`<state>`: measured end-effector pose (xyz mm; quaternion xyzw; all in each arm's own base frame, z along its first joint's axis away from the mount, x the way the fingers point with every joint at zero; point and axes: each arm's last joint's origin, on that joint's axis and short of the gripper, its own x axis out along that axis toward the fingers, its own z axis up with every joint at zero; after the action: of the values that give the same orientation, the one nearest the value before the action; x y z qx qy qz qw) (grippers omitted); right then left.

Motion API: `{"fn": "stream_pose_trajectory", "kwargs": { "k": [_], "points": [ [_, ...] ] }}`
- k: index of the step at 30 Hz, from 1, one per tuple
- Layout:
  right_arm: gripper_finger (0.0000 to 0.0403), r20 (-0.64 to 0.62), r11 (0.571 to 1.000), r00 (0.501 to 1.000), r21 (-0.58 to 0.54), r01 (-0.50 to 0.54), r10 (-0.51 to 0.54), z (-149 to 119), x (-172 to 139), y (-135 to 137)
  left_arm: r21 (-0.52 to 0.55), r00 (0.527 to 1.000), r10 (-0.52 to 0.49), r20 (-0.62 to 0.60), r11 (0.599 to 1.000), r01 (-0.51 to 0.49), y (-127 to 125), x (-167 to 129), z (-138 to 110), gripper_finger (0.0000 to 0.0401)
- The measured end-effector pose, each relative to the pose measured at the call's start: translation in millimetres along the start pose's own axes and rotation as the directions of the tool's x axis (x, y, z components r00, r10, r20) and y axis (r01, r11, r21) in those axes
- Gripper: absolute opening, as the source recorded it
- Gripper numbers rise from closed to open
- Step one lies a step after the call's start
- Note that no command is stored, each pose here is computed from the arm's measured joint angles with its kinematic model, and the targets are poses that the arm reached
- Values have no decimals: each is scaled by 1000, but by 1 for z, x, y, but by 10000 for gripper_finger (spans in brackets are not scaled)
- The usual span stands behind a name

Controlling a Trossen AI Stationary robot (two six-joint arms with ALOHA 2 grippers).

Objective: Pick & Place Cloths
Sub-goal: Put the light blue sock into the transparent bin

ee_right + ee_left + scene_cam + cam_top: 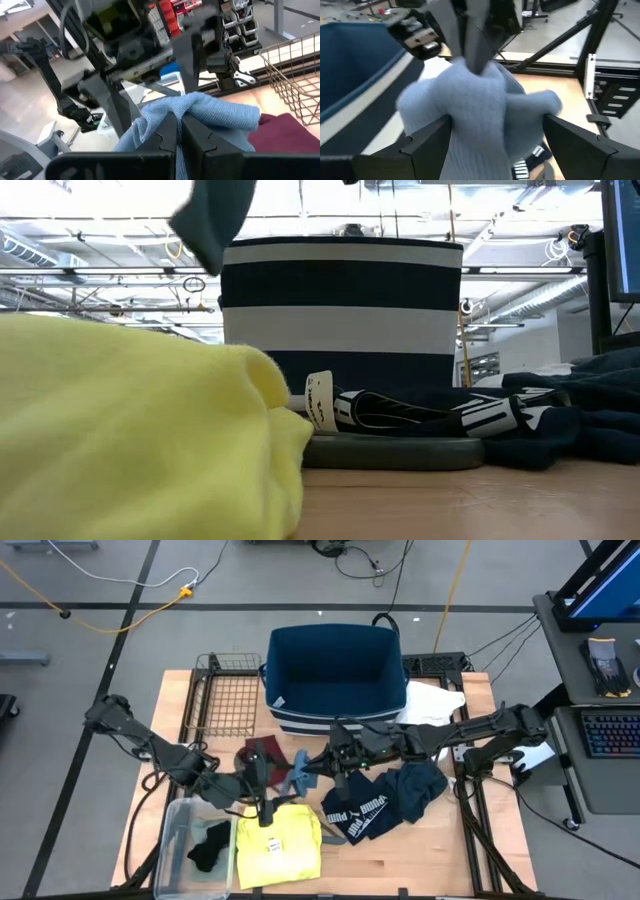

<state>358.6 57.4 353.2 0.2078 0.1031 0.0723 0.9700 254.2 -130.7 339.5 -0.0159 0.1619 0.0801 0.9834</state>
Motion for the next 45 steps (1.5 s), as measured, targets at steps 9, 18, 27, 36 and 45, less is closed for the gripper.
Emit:
{"fn": "stream_pose_trajectory", "kwargs": {
  "k": [9, 18, 27, 36, 45],
  "points": [
    [0, -7, 999, 999, 19, -35, 35, -5, 8, 2, -10, 1000, 17, 12, 1000, -17, 5, 8, 2, 319],
    [0, -23, 999, 999, 20, -36, 37, -9, 10, 3, -45, 1000, -8, 20, 999, 9, 15, 16, 7, 319],
    [0, -37, 998, 998, 17, -56, 57, -10, 10, 3, -69, 1000, 24, 14, 997, -23, 22, 20, 8, 319],
    [0, -40, 998, 997, 5, -62, 62, -10, 10, 3, -55, 999, 29, 14, 998, -29, 24, 21, 8, 319],
    [0, -46, 997, 996, 0, -76, 76, -10, 10, 4, -85, 999, 34, 31, 996, -31, 25, 21, 10, 319]
  ]
}}
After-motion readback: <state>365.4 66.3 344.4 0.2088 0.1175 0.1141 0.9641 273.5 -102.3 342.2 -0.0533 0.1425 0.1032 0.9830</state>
